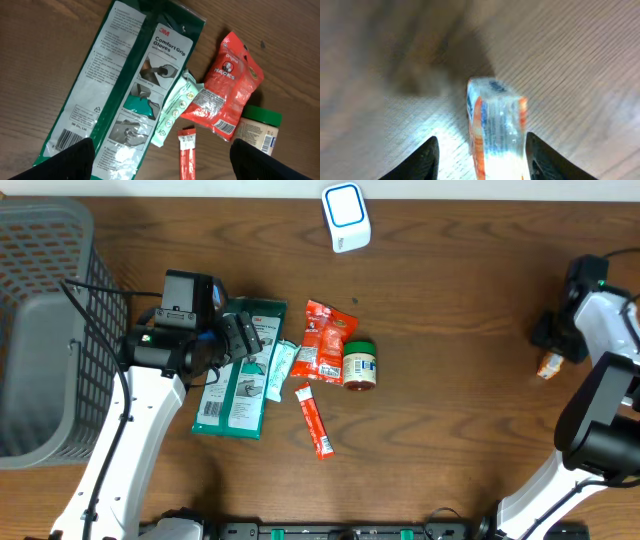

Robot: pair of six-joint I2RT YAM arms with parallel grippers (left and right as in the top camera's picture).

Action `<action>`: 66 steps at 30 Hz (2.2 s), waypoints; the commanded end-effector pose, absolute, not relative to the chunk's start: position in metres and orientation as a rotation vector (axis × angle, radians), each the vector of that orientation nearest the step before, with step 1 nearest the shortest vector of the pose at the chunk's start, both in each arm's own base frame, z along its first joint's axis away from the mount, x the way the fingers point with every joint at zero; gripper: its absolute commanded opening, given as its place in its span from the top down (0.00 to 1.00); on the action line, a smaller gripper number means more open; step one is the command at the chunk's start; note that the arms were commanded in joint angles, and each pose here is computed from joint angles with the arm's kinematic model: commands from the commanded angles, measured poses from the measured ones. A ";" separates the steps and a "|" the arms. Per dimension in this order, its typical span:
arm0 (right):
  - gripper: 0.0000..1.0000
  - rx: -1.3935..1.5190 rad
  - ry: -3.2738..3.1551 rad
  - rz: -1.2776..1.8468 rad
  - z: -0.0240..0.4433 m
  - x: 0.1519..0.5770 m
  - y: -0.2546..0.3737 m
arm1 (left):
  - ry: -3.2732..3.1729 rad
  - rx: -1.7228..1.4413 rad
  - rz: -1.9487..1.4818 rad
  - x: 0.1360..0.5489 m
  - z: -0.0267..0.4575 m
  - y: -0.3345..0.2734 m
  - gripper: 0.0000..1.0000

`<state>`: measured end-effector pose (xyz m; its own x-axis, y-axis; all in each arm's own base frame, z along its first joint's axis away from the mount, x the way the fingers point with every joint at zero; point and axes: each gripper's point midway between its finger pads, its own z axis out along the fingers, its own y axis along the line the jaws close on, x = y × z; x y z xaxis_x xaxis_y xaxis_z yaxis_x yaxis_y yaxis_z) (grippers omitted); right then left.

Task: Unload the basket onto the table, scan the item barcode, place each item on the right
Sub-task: 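Swing the right gripper with the pack to the table's right side, then lower the Kleenex pack onto the table and open the right gripper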

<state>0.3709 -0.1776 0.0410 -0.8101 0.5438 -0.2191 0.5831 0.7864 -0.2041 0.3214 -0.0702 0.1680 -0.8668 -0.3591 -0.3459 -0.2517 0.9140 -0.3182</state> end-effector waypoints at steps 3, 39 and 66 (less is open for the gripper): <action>0.43 0.880 2.813 -0.353 0.068 0.385 -0.177 | 2.649 -0.438 -0.361 0.325 0.175 -0.068 0.13; 0.35 0.813 2.950 0.052 0.030 0.369 -0.123 | 2.649 -0.438 -0.361 0.325 0.175 -0.068 0.13; 0.61 0.625 2.833 0.228 0.010 0.398 -0.107 | 2.649 -0.438 -0.361 0.325 0.175 -0.068 0.13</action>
